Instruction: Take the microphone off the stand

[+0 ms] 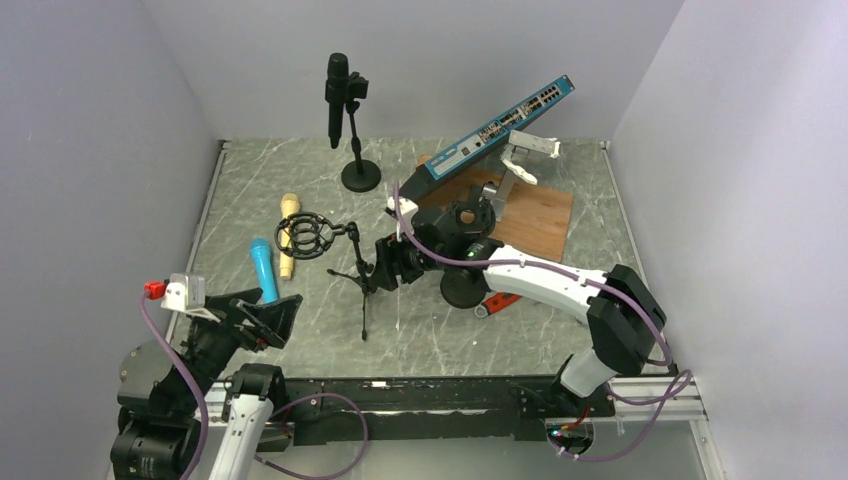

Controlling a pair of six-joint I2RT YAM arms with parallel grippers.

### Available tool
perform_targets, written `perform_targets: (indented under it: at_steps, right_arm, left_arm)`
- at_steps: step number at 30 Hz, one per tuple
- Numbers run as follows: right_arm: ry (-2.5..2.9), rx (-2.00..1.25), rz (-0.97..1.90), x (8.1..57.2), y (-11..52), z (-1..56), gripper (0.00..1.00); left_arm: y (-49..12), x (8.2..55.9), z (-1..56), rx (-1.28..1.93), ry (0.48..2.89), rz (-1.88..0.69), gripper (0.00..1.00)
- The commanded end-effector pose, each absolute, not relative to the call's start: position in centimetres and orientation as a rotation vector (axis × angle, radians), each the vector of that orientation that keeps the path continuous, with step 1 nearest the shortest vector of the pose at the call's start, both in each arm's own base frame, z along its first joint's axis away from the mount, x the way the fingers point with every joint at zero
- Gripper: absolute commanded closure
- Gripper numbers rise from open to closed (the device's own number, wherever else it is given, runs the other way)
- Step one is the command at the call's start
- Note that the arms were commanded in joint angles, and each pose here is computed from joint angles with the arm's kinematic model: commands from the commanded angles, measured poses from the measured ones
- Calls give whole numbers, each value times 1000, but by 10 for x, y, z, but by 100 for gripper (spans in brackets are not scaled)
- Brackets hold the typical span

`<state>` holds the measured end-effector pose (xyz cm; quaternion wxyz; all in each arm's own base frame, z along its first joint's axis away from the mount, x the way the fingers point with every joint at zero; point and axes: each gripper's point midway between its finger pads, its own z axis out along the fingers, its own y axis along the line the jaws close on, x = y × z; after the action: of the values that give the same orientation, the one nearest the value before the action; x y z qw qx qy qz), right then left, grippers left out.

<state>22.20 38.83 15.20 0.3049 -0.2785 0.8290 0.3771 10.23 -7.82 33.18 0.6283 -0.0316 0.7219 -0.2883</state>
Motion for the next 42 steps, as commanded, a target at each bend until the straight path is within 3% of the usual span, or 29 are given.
perform_targets:
  at_steps: [1, 6, 14, 21, 42]
  right_arm:
    - [2172, -717, 1069, 227, 396, 186, 34]
    - [2160, -740, 1078, 234, 407, 190, 37]
    - [2165, -763, 1072, 241, 413, 185, 51]
    - [2163, -788, 1076, 239, 413, 178, 70]
    - [2135, -820, 1066, 246, 421, 176, 66]
  left_arm:
    - [-81, 103, 337, -63, 1620, -682, 1]
    - [-80, 101, 341, -57, 1612, -678, 0]
    - [-78, 100, 342, -56, 1612, -658, 1]
    - [-80, 104, 338, -54, 1619, -667, 1]
    - [-79, 106, 336, -57, 1627, -662, 1]
